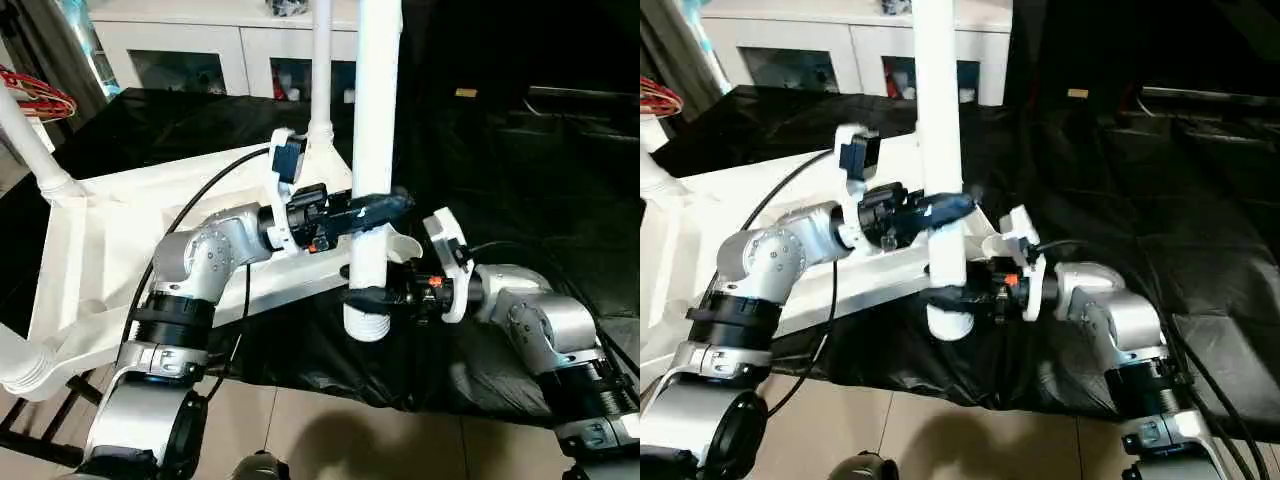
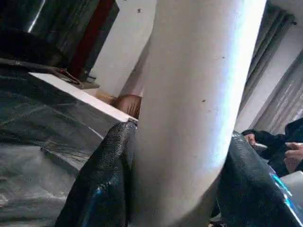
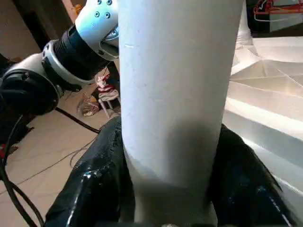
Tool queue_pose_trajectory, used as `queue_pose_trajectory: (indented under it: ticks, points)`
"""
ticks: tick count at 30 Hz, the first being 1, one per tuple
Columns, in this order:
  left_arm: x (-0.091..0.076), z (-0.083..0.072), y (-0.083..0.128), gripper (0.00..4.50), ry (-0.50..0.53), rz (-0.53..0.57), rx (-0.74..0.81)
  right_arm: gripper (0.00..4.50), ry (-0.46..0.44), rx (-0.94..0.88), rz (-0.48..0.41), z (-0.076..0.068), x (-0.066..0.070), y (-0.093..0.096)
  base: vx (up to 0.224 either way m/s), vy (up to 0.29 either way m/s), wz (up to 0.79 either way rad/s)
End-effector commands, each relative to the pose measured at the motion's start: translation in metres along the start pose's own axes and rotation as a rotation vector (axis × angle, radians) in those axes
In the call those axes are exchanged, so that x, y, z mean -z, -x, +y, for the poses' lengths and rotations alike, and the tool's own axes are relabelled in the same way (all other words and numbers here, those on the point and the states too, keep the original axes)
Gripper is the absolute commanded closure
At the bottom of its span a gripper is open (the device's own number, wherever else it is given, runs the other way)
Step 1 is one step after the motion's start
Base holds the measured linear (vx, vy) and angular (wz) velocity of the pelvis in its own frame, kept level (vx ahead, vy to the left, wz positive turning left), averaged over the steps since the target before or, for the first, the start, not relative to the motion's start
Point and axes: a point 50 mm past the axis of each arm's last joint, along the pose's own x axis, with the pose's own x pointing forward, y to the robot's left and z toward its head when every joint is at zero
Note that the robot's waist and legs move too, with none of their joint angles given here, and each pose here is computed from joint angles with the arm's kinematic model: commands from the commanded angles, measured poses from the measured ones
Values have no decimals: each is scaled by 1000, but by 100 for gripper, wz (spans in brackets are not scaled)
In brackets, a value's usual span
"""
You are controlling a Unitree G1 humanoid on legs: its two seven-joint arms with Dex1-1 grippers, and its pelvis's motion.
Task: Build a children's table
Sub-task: Insert table leg to table base
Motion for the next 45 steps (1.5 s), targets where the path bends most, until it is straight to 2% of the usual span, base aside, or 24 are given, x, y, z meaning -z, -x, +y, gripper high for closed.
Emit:
queue_pose_trajectory:
  ticks: [1, 3, 4, 7, 13, 15, 16, 19, 28, 36, 38, 41, 45]
  points:
    - [0, -4, -5, 240, -6, -11, 16, 253, 80, 53, 16, -2, -3, 2, 0, 0, 0]
    - [0, -4, -5, 244, -7, -16, 11, 253, 91, 65, 18, -3, -3, 2, 0, 0, 0]
    - [-1, -3, -5, 244, -30, -26, -26, 198, 95, 108, 3, -5, -5, 2, 0, 0, 0]
    - [-2, -2, -5, 244, -65, -33, -69, 184, 89, 131, -21, -7, -7, 1, 0, 0, 0]
    - [-3, 5, -8, 257, -250, 31, -285, 139, 115, 263, -33, -12, -8, -1, 0, 0, 0]
    - [-4, 6, -8, 257, -264, 29, -314, 139, 112, 280, -35, -12, -8, -1, 0, 0, 0]
    - [-7, 7, -9, 258, -310, 16, -399, 139, 102, 313, -45, -13, -8, -1, 0, 0, 0]
    - [-9, 5, -11, 259, -365, 2, -475, 139, 81, 356, -61, -13, -8, -2, 0, 0, 0]
    - [-3, -6, -25, 260, -395, -37, -513, 139, 28, 395, -69, -11, -3, -7, 0, 0, 0]
    - [-2, -7, -30, 260, -396, -41, -520, 139, 18, 406, -68, -11, -5, -10, 0, 0, 0]
    - [-2, -7, -30, 260, -396, -41, -520, 166, 17, 407, -66, -11, -5, -11, 0, 0, 0]
    - [-1, -7, -30, 260, -394, -37, -514, 176, 20, 408, -50, -12, -3, -11, 0, 0, 0]
    - [1, -9, -31, 260, -381, -35, -501, 217, 25, 394, -44, -12, -2, -12, 0, 0, 0]
